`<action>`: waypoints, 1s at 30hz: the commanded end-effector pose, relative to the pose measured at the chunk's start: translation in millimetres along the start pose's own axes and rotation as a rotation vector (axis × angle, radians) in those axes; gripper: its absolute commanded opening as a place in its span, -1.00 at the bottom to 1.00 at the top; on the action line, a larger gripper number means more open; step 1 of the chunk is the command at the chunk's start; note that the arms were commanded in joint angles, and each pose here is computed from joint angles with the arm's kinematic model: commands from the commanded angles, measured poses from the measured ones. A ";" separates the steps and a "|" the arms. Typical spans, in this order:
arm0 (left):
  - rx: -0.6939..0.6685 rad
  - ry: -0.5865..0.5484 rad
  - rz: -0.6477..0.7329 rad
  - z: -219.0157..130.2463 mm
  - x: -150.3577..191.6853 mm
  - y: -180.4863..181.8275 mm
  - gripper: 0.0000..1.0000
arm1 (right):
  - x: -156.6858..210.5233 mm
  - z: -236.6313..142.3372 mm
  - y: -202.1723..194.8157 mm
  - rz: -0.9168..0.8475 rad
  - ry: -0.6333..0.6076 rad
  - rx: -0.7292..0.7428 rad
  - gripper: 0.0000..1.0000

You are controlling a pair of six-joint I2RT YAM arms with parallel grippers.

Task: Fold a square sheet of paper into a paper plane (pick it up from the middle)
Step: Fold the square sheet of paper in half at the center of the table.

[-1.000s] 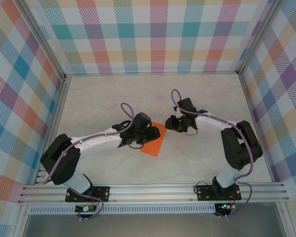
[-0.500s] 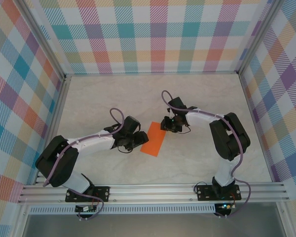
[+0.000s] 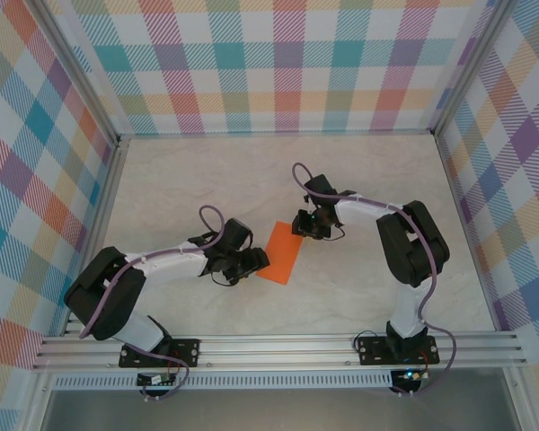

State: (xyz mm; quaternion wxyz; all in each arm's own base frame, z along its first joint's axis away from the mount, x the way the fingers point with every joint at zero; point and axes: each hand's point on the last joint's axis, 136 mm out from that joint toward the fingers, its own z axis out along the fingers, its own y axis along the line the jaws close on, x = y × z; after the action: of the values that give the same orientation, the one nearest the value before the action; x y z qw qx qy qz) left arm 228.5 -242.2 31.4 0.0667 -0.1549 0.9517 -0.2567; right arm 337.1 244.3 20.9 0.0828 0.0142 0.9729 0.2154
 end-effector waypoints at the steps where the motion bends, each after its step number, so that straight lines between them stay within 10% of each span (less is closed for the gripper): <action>1: 0.036 0.042 -0.028 0.2 8.1 0.2 0.40 | 8.7 13.1 -13.2 0.001 0.042 0.052 -0.32; 30: 0.155 0.047 0.014 -9.3 10.0 -33.0 0.17 | 24.1 28.6 -27.3 0.074 0.094 0.078 -0.39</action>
State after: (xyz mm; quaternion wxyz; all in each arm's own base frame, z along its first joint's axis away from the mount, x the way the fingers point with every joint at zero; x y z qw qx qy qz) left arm 222.0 -259.8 40.3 0.0485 -0.1551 0.9348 -0.3158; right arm 337.6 242.1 17.5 0.0753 0.0326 0.9737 0.2124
